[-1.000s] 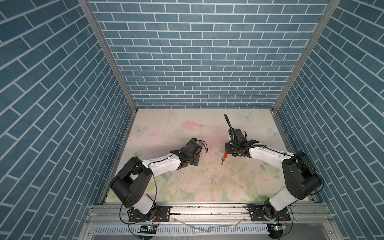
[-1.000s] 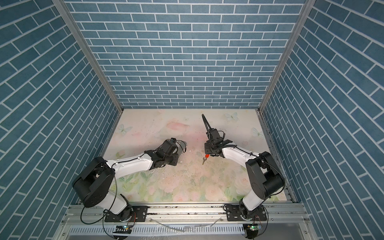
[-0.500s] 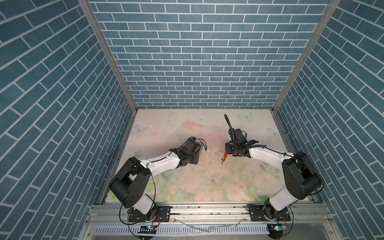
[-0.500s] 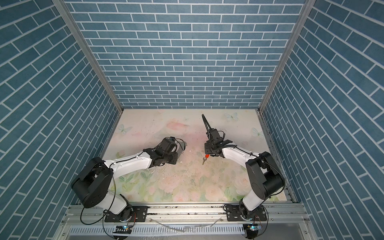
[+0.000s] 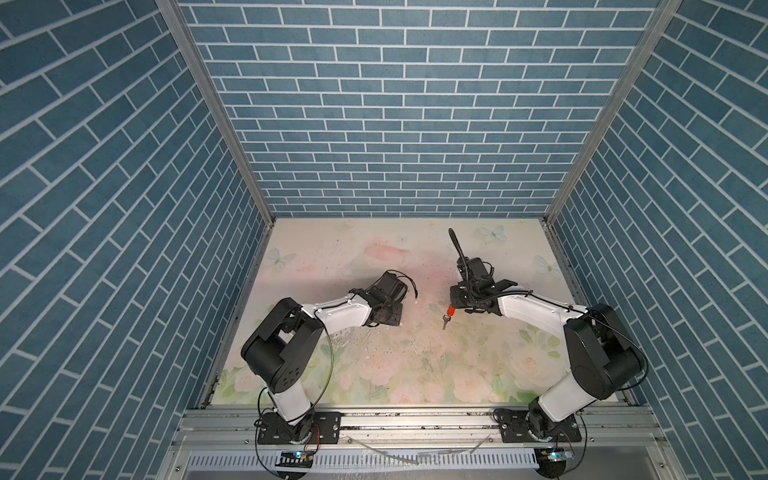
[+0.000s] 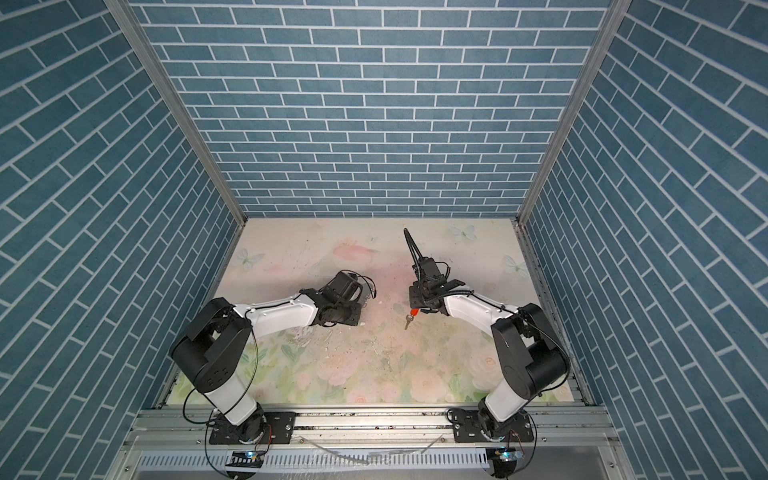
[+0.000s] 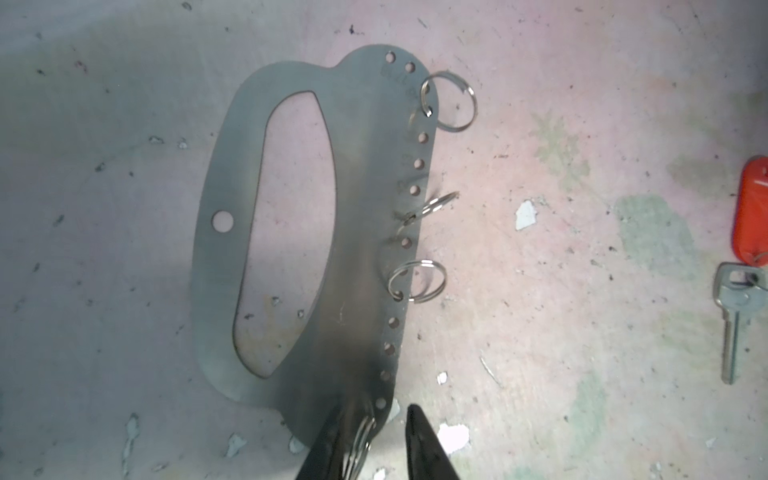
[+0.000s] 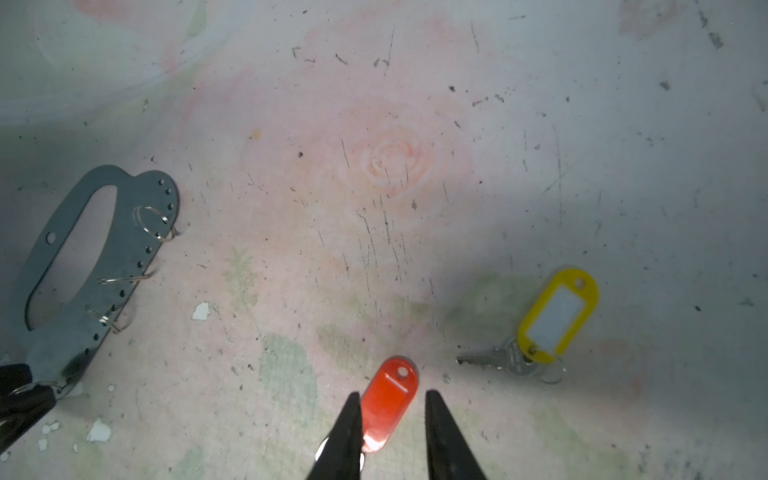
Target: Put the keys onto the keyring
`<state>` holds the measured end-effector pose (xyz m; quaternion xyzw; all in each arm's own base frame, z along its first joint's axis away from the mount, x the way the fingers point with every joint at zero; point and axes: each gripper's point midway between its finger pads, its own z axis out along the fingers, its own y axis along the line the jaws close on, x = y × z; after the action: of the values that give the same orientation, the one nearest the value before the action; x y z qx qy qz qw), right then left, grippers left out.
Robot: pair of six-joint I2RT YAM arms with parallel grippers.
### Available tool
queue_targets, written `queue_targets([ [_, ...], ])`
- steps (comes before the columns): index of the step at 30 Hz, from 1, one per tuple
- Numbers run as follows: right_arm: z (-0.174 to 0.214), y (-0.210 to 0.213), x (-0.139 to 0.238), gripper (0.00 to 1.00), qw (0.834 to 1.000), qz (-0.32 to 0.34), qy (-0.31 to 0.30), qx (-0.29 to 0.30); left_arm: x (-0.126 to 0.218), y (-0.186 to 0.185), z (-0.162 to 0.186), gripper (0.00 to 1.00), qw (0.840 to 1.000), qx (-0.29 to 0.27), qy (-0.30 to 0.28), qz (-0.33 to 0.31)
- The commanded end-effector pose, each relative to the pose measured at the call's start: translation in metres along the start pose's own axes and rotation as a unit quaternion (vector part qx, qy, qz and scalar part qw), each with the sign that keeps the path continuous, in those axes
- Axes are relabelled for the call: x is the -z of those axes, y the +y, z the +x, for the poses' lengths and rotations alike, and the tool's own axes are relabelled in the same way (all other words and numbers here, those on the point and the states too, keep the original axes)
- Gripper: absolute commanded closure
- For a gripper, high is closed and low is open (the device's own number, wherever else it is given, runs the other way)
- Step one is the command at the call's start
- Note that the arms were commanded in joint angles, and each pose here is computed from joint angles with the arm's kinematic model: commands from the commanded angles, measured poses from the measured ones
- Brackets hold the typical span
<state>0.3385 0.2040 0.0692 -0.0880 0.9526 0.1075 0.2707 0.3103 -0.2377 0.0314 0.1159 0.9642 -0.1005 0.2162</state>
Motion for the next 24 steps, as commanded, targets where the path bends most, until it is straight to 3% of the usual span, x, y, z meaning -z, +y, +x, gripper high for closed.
queue_targets([
  [1,0.0017,-0.0044,0.0004,0.72,1.0,0.011,0.007,-0.012,-0.0027,0.0036,-0.0009,0.74,1.0,-0.005,0.013,-0.009],
  [24,0.0011,-0.0058,0.0005,0.72,1.0,0.014,0.006,-0.012,0.0015,0.0093,0.0007,0.94,1.0,-0.006,0.008,-0.021],
])
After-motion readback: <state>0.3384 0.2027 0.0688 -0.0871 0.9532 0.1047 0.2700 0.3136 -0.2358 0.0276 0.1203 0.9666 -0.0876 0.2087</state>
